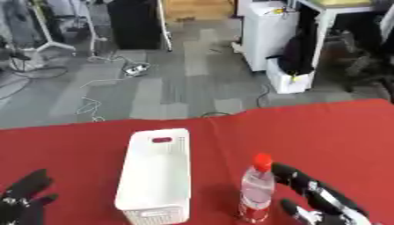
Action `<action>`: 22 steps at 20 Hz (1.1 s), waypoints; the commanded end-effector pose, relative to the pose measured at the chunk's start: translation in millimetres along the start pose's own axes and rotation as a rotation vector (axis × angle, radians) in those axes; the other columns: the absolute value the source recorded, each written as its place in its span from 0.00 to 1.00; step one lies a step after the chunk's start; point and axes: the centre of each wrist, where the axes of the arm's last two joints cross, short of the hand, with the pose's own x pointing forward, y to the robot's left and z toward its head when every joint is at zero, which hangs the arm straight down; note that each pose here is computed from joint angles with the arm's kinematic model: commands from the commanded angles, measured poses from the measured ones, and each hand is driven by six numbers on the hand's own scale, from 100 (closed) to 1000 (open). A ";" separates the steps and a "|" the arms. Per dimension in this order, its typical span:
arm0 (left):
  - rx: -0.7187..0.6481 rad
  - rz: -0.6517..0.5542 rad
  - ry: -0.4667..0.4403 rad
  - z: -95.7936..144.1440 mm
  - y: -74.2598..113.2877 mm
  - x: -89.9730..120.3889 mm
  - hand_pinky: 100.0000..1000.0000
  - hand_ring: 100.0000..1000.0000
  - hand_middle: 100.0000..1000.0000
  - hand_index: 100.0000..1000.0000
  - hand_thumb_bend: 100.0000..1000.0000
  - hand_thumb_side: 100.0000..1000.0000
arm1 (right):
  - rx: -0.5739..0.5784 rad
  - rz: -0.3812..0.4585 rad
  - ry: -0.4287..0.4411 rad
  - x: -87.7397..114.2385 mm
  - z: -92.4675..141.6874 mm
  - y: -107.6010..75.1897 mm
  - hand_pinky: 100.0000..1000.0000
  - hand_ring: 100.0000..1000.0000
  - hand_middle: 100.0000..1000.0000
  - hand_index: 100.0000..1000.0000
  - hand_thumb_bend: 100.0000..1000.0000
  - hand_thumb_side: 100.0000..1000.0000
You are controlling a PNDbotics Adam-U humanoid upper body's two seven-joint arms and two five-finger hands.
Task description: Pick up objects on the table and place them in the box.
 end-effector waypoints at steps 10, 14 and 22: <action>-0.011 0.014 -0.026 -3.4 -0.5 6.3 0.68 0.81 0.80 0.81 0.26 0.81 | -0.004 0.015 -0.017 -0.1 -6.9 2.4 1.00 1.00 1.00 1.00 0.32 0.57; -0.014 0.017 -0.026 -3.2 -0.9 6.4 0.68 0.81 0.80 0.81 0.26 0.81 | -0.022 0.018 -0.018 -0.7 -9.6 3.6 1.00 1.00 1.00 1.00 0.32 0.58; -0.016 0.019 -0.024 -2.7 -1.0 6.2 0.68 0.81 0.80 0.81 0.26 0.81 | -0.087 0.033 0.003 -3.1 -9.0 3.8 1.00 1.00 1.00 1.00 0.34 0.59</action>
